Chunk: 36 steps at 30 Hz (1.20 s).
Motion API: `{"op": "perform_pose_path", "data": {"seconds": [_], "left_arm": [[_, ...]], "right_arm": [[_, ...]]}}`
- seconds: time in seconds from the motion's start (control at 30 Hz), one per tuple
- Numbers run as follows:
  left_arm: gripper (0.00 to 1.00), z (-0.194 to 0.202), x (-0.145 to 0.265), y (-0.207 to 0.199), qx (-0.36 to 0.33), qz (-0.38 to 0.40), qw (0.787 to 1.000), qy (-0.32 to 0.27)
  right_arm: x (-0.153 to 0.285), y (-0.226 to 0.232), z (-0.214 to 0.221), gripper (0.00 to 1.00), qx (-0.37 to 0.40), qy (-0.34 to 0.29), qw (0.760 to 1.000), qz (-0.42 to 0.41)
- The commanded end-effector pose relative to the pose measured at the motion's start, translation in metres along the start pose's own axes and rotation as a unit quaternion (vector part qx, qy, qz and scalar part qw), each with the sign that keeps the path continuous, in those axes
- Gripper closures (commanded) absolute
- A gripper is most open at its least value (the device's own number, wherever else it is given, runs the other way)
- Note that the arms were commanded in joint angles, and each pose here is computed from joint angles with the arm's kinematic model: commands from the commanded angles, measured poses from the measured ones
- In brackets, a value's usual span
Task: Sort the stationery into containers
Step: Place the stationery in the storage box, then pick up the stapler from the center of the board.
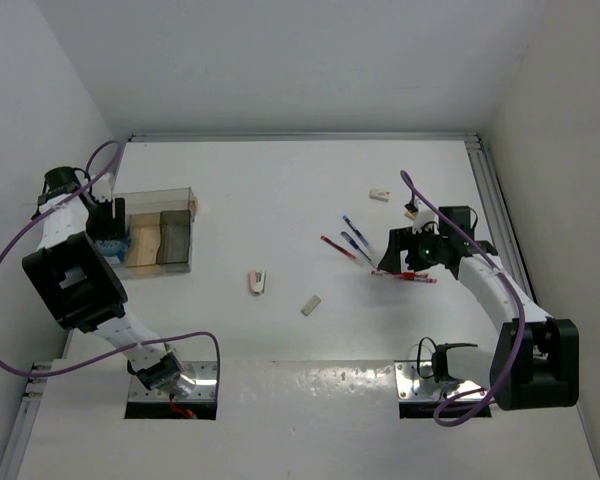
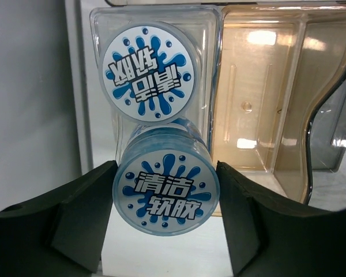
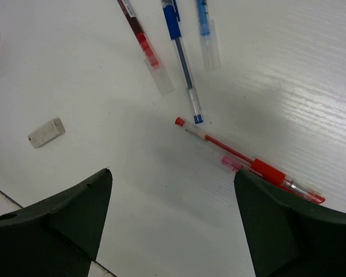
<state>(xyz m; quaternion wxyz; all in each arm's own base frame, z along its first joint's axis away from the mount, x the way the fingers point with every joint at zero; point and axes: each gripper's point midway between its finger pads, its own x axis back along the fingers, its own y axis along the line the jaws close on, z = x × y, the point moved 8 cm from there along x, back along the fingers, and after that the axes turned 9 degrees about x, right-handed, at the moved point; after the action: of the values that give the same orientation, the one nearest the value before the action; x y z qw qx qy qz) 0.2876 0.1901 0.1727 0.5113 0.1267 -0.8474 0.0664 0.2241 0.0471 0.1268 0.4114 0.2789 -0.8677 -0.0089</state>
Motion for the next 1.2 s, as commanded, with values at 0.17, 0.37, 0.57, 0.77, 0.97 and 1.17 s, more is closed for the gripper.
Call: {"op": "perform_pose_path", "data": {"seconds": [0.17, 0.37, 0.57, 0.77, 0.97, 1.17], "left_arm": [[0.18, -0.019, 0.031, -0.020, -0.021, 0.064, 0.996, -0.063], [0.13, -0.026, 0.049, -0.035, -0.055, 0.129, 0.986, -0.093], [0.25, -0.014, 0.089, -0.139, -0.243, 0.227, 0.934, -0.127], [0.20, 0.046, 0.069, -0.248, -0.289, 0.251, 0.922, -0.050], [0.17, 0.101, 0.042, -0.302, -0.269, 0.253, 0.929, 0.034], [0.18, 0.131, 0.022, -0.323, -0.257, 0.220, 0.938, 0.076]], "right_arm": [[0.004, 0.004, 0.001, 0.16, 0.017, -0.008, 1.000, -0.010], [0.007, 0.006, 0.001, 0.16, 0.024, -0.005, 1.000, -0.011], [0.008, 0.008, 0.010, 0.17, 0.017, 0.002, 1.000, -0.010], [0.009, 0.008, 0.018, 0.17, 0.014, 0.007, 1.000, -0.002], [0.010, 0.006, 0.017, 0.17, 0.014, 0.021, 1.000, 0.006], [0.007, 0.005, 0.021, 0.17, 0.009, 0.029, 1.000, 0.008]]}}
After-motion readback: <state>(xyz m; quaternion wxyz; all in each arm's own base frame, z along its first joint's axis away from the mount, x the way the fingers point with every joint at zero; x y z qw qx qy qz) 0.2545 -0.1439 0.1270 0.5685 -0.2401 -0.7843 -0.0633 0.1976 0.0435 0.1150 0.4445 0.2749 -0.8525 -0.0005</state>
